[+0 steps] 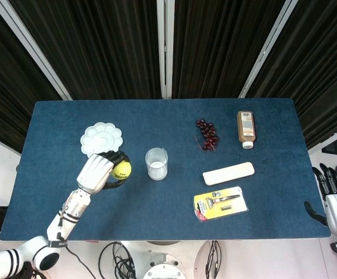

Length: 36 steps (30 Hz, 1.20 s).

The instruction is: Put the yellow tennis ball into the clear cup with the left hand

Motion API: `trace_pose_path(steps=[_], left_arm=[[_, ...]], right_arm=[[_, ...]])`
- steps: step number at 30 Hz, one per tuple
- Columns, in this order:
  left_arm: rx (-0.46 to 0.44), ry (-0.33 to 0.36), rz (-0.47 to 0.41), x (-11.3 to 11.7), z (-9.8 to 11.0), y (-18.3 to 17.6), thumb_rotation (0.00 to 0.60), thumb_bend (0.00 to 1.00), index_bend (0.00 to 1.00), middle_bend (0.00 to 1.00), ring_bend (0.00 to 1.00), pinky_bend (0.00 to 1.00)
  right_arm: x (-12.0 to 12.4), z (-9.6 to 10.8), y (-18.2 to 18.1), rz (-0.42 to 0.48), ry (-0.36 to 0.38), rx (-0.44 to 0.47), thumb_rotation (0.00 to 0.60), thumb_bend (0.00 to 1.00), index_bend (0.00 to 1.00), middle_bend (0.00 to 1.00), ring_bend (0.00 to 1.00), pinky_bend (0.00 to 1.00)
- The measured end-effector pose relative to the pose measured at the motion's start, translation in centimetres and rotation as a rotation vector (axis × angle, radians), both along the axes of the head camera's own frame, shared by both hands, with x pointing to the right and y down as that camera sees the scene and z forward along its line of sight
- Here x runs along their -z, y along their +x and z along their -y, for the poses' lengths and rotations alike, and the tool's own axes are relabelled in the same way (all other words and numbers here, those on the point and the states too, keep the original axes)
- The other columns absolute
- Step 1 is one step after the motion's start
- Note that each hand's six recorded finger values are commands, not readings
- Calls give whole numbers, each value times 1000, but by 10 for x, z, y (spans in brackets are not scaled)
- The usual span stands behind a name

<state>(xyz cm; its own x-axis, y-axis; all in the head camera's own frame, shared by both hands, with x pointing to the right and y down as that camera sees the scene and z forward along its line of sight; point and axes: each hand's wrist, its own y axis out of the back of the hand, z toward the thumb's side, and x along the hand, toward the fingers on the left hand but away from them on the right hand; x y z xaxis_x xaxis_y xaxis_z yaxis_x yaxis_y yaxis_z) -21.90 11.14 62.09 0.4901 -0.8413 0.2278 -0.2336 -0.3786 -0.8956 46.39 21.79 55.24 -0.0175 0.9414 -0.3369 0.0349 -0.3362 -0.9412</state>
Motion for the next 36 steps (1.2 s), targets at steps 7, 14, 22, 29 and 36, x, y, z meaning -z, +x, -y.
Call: trace_pose_path(steps=[7, 14, 22, 29, 36], left_arm=[[52, 25, -177, 22, 25, 20, 600, 307, 560, 540, 498, 648], [32, -73, -233, 6, 37, 58, 600, 307, 560, 539, 498, 648], [7, -103, -209, -17, 39, 78, 600, 305, 550, 532, 490, 647], [-18, -88, -190, -24, 36, 89, 600, 297, 531, 512, 468, 640], [-21, -93, -199, -28, 36, 95, 600, 255, 316, 293, 271, 454]], right_arm=[[1, 0, -1, -6, -3, 4, 600, 227, 0, 0, 0, 0], [0, -1, -2, -1, -5, 3, 600, 227, 0, 0, 0, 0], [1, -1, 3, -1, 1, -11, 600, 227, 0, 0, 0, 0], [-5, -1, 4, 7, -12, -16, 600, 232, 0, 0, 0, 0], [-7, 0, 1, 20, -10, -11, 600, 232, 0, 0, 0, 0]])
